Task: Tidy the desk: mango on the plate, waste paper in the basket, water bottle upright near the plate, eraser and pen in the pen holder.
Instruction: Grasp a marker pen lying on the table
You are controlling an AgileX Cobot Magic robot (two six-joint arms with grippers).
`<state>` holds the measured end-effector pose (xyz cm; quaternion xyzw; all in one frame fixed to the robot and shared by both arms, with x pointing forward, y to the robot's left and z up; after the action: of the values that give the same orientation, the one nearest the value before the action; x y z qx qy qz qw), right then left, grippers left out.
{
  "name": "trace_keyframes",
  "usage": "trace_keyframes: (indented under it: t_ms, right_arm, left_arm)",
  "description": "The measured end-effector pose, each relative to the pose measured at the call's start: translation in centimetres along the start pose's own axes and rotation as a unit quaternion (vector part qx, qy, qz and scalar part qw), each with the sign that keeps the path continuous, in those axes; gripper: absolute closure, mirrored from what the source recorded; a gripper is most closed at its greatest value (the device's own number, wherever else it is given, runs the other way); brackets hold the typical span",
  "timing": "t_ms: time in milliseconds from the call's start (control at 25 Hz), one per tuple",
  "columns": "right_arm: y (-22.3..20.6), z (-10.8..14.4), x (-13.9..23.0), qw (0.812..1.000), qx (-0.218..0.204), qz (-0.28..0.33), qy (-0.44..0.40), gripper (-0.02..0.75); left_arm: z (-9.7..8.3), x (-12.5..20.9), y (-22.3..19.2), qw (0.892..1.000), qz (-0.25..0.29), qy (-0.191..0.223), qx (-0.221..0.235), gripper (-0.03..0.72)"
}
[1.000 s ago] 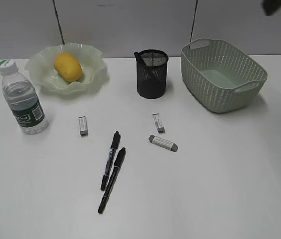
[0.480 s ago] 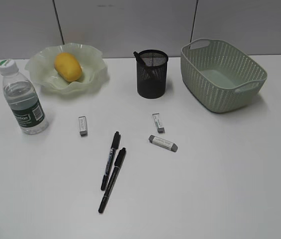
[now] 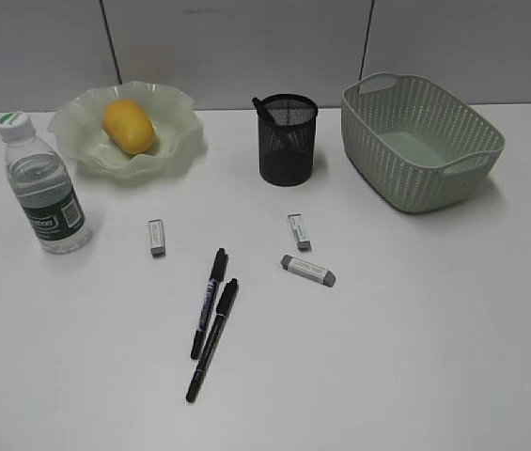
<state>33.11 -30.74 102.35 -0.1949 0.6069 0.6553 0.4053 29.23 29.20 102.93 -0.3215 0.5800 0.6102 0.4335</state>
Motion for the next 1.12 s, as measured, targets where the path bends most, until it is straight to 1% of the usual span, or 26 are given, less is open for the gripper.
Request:
trace_keyframes:
  t_ms: [240,640,960,1120]
  right_arm:
    - [0.8,-0.6,1.3,0.999,-0.008,-0.05,0.001,0.314]
    - [2.8,-1.0,1.8,0.992,-0.017,-0.123,0.003,0.315]
    - [2.8,-0.7,2.0,0.992,-0.029,-0.122,-0.002,0.315]
    - [2.8,-0.5,2.0,0.992,-0.043,-0.119,0.006,0.315]
  left_arm:
    - [0.0,0.0,0.0,1.0,0.0,0.0,0.0,0.117]
    - [0.0,0.0,0.0,1.0,0.0,0.0,0.0,0.117]
    - [0.0,0.0,0.0,1.0,0.0,0.0,0.0,0.117]
    - [0.0,0.0,0.0,1.0,0.0,0.0,0.0,0.117]
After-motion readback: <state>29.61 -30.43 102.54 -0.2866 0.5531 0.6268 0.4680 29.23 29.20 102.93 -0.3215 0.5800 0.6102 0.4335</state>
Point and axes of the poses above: a point on each arm's last joint axis where the gripper is mounted, y pointing back along that axis away from the gripper, z along the wrist's bending axis when the last joint is at zero, x = y × z, the point moved 7 cm from there along -y, pointing out along that axis toward the gripper, and after that the axes turned 11 degrees about -y, right-handed, at the moved point
